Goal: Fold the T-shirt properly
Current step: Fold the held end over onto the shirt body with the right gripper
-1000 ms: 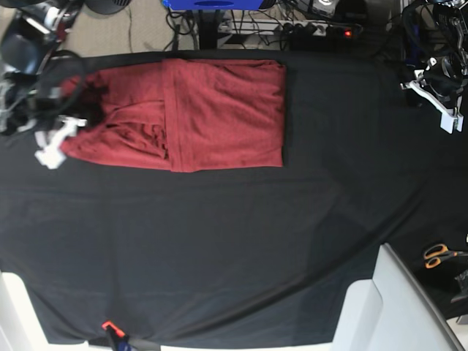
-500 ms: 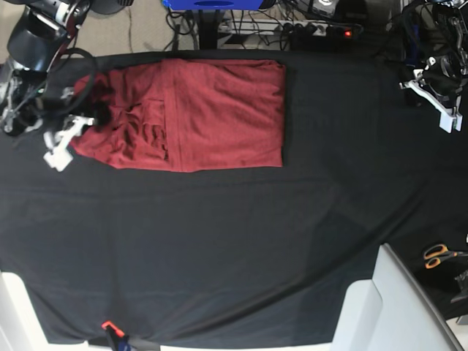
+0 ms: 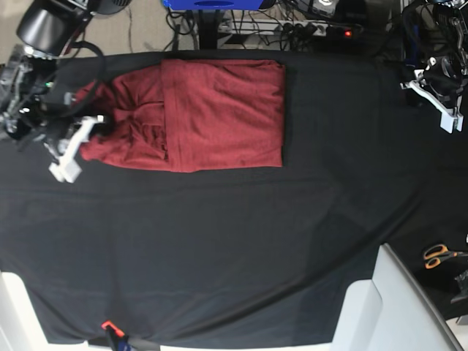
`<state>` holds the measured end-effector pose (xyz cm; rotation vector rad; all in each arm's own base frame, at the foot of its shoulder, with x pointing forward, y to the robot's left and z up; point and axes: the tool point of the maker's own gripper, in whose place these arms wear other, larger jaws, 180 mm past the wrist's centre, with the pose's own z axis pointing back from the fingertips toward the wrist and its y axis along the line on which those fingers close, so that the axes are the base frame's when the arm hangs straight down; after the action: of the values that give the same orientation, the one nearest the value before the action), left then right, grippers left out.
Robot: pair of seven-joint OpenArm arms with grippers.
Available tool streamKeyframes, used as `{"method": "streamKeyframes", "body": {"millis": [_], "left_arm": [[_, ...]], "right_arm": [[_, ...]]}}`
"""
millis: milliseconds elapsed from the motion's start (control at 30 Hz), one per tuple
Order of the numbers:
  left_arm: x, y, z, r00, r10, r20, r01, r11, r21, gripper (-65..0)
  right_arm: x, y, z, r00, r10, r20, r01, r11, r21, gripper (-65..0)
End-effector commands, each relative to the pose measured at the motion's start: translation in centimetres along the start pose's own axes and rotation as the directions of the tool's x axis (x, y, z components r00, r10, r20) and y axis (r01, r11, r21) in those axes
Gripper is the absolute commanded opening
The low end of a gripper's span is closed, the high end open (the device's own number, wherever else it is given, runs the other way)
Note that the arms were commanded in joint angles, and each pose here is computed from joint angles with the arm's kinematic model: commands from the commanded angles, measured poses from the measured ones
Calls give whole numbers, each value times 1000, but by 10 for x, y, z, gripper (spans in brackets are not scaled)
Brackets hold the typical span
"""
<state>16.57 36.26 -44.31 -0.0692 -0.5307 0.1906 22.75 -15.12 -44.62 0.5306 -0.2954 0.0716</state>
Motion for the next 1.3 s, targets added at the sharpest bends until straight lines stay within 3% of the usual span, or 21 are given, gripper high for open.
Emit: {"method": "streamKeyframes", "body": {"millis": [0, 300, 533, 667, 833, 900, 1267], "left_arm": [[14, 4, 6, 999, -20, 39, 20, 1000, 6, -650], [15, 4, 6, 999, -22, 41, 22, 1000, 6, -650], [14, 5, 6, 999, -19, 38, 19, 1000, 6, -650], [14, 4, 6, 999, -18, 39, 18, 1000, 4, -650], [14, 4, 6, 999, -18, 39, 18, 1000, 4, -650], [14, 4, 6, 999, -18, 39, 18, 1000, 4, -650], [24, 5, 7, 998, -32, 57, 31, 999, 8, -650]], "right_arm": [[10, 7, 2, 999, 25, 29, -25, 1000, 12, -642], [3, 66, -32, 996, 89, -14, -87, 987, 137, -642], [3, 86, -41, 991, 129, -27, -122, 977, 176, -642], [10, 108, -42, 990, 142, 16, -141, 956, 259, -642], [22, 135, -34, 998, -50, 49, 26, 913, 408, -642], [25, 137, -33, 995, -84, 45, 57, 905, 421, -642], [29, 155, -43, 1000, -1, -1, 2, 894, 448, -642]]}}
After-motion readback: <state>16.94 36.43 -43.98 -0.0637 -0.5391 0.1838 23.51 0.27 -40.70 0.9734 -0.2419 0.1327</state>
